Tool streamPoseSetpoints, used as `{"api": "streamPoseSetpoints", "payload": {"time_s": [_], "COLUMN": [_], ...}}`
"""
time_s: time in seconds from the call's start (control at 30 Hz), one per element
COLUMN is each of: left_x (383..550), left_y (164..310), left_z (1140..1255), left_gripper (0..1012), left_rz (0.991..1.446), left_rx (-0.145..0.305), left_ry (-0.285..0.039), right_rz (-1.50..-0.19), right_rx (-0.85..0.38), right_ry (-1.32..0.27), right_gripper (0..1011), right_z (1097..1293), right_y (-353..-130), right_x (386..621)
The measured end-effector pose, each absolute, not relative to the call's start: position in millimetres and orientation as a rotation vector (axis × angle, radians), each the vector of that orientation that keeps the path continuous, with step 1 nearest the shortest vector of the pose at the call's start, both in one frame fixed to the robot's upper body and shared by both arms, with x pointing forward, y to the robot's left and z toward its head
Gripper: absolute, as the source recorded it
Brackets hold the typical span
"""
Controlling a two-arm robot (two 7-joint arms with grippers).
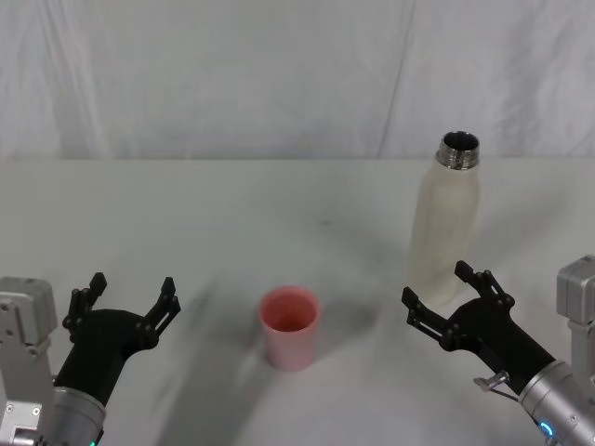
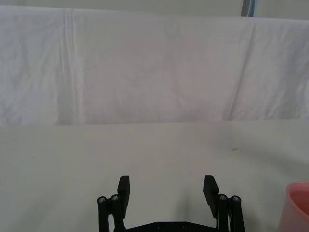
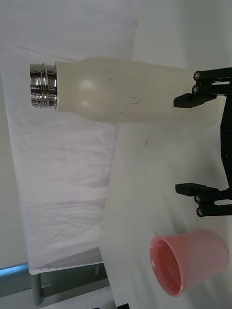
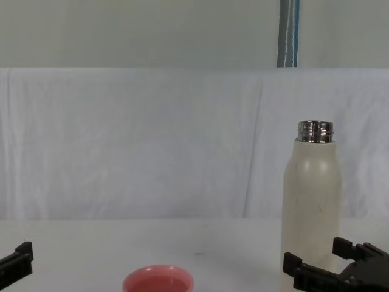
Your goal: Grasp the thermos with one hand and pour water into the cup lid.
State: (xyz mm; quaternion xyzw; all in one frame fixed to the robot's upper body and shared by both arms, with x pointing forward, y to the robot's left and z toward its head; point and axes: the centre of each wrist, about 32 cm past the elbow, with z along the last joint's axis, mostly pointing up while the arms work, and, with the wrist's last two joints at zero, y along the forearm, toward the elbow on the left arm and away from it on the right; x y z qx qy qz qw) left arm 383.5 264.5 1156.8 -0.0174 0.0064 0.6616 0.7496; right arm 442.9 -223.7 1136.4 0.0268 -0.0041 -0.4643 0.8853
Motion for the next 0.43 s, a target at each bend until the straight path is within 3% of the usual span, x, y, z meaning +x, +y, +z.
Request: {"api": "streamPoseSetpoints", "payload": {"time_s": [0.43], "left_x": [383.5], "left_y": [264.5], "left_z": [1156.8], "left_gripper": [1001], "left_rz": [1.446], "left_rx": [-0.038], "left_ry": [0.014], "right_rz": [-0.966], "right_rx": [0.056], "right_ry": [-0.009], "right_gripper": [1003], "right_z": [1136.4], "right_y": [-223.6], "right_x": [442.9]}}
